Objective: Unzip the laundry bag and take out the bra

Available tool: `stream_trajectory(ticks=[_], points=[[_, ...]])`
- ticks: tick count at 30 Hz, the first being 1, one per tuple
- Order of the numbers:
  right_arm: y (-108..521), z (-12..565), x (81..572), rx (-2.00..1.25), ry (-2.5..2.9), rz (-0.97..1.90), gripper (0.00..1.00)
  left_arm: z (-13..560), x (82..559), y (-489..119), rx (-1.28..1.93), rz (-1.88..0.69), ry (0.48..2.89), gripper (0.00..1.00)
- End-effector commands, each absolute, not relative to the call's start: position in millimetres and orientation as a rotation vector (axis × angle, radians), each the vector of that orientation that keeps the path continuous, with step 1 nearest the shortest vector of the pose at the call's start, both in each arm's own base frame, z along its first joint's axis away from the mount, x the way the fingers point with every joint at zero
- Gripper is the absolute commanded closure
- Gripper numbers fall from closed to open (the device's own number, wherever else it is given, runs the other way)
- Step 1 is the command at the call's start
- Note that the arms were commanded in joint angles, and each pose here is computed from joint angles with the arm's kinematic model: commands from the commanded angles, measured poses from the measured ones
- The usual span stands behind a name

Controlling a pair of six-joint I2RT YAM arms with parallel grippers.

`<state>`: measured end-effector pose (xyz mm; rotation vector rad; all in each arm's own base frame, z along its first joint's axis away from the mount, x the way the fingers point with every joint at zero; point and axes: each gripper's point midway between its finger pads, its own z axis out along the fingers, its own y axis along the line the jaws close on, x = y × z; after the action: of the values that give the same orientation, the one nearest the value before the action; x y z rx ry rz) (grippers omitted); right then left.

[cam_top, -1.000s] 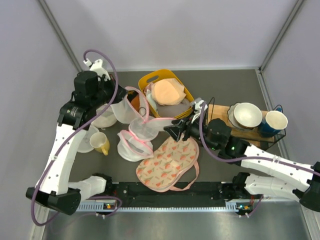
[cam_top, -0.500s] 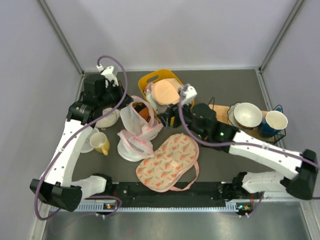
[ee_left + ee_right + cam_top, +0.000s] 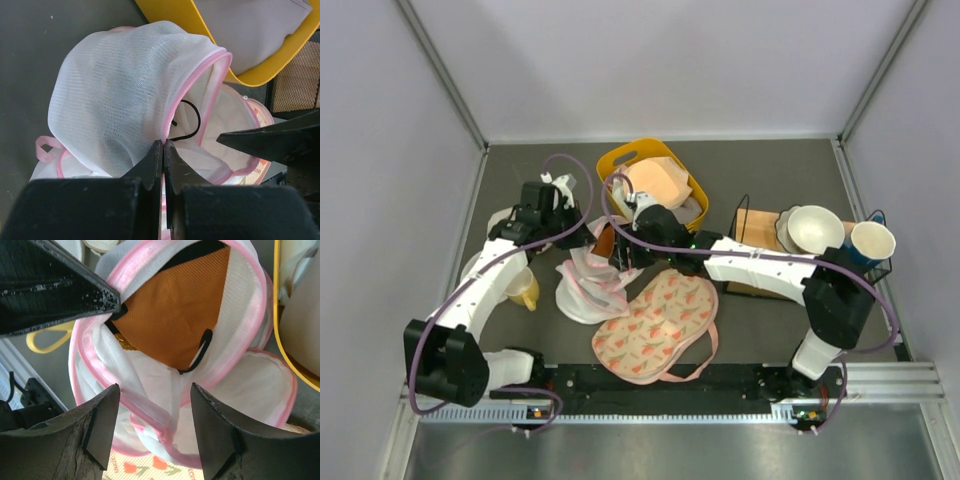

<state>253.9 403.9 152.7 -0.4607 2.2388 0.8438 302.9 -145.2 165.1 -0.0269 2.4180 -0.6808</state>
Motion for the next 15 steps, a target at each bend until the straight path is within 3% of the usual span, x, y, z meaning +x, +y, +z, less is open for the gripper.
stream_trajectory(ticks=[1,7,15], points=[[423,206,270,-0.384,2.126,0.959,0.42,194,300,-152,0.012,-0.756,2.303,1.00],[430,216,274,-0.367,2.086,0.992,0.46,200,290,-145,-0.028,-0.735,2.290,1.00],[442,184,301,-0.300,2.117,0.897,0.46,194,286,-145,-0.051,-0.742,2.305,1.00]])
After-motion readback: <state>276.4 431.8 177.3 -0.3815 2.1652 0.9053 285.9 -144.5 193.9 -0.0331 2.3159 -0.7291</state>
